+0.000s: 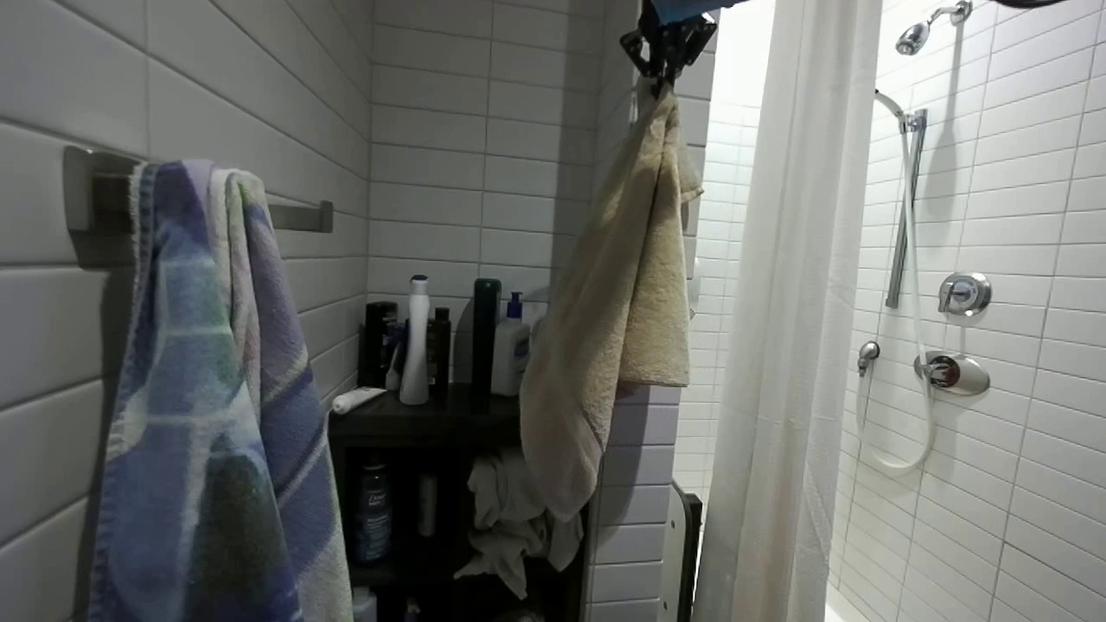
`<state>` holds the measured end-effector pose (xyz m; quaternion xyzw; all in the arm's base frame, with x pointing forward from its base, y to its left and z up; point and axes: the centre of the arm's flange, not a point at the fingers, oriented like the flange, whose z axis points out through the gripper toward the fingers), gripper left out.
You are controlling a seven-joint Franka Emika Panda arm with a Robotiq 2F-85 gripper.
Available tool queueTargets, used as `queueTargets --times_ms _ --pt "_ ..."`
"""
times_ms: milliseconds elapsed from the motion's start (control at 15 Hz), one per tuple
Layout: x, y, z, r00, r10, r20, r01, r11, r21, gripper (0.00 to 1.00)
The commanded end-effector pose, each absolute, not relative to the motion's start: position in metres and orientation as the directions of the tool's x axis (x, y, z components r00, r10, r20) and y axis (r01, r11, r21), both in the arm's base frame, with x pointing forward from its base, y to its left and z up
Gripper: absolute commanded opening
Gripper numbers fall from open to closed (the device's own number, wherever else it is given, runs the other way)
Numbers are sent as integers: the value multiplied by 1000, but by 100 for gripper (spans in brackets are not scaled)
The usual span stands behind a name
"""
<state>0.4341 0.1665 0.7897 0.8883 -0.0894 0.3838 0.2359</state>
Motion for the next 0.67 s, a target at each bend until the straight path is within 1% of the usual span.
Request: queueTargets --times_ms 0,600 --pt "444 159 804 650 17 760 -360 -874 327 4" --pt "435 148 874 532 62 844 -419 -847 327 4"
